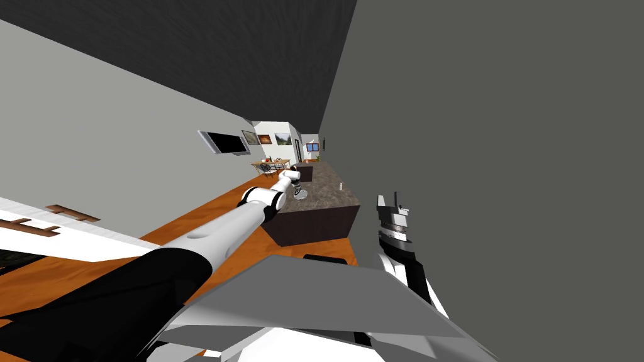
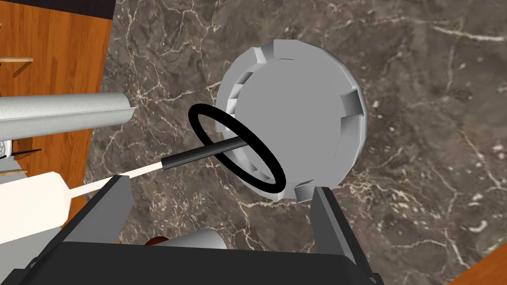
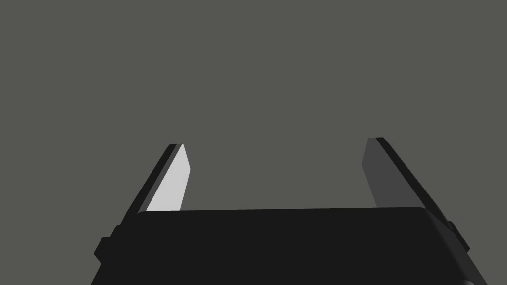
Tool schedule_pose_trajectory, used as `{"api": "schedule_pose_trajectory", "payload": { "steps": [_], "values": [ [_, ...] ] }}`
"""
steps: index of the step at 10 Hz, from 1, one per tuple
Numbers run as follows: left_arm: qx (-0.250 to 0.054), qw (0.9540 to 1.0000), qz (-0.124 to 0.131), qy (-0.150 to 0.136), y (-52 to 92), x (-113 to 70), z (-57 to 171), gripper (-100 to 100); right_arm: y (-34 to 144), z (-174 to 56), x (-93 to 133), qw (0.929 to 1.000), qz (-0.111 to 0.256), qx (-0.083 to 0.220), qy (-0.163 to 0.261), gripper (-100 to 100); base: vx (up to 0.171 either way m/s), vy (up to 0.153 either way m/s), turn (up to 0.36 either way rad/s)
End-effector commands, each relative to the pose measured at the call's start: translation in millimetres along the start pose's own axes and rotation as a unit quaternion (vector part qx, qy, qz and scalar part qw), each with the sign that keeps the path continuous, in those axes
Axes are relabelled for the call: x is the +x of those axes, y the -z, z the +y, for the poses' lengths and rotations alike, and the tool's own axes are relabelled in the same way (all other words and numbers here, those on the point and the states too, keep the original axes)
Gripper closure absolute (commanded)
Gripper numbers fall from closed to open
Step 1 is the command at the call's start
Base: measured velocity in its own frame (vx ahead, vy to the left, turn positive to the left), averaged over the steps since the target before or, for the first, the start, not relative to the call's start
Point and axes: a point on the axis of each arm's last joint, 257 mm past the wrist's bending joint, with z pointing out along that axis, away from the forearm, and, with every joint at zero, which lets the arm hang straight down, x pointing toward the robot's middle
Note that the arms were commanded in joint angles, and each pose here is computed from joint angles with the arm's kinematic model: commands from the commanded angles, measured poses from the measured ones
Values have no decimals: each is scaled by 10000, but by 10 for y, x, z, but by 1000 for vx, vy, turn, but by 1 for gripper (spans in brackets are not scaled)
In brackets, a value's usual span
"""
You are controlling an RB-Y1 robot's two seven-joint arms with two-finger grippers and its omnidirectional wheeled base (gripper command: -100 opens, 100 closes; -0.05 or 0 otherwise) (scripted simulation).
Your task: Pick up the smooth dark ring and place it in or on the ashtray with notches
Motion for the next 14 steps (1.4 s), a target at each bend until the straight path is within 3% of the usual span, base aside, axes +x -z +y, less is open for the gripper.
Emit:
{"api": "schedule_pose_trajectory", "payload": {
  "steps": [1,3,5,6,7,9,10,12,14],
  "values": [
    [32,10000,46,-5,87,125,-65,-100,0,0,0,10000,0,0,0,0,0,0,0],
    [-23,10000,7,4,60,92,-23,-100,0,0,0,10000,0,0,0,0,0,0,0],
    [-409,9988,-266,66,-116,-158,291,-100,0,0,0,10000,0,0,0,0,0,0,0],
    [-3,10000,13,1,44,79,-21,-100,0,0,0,10000,0,0,0,0,0,0,0],
    [-177,9998,-117,43,150,65,6,-100,0,0,0,10000,0,0,0,0,-9,14,-24],
    [-177,9998,-117,43,150,65,6,-100,0,0,0,10000,0,0,0,0,-9,15,-7],
    [-169,9998,-125,56,287,117,-90,-100,0,0,0,10000,0,0,0,0,-10,15,-21],
    [-189,9997,-144,64,322,119,-104,-100,0,0,0,10000,0,0,0,0,-12,20,-13],
    [-158,9998,-135,75,475,182,-213,-100,0,0,0,10000,0,0,0,0,-7,10,-10]
  ]
}}
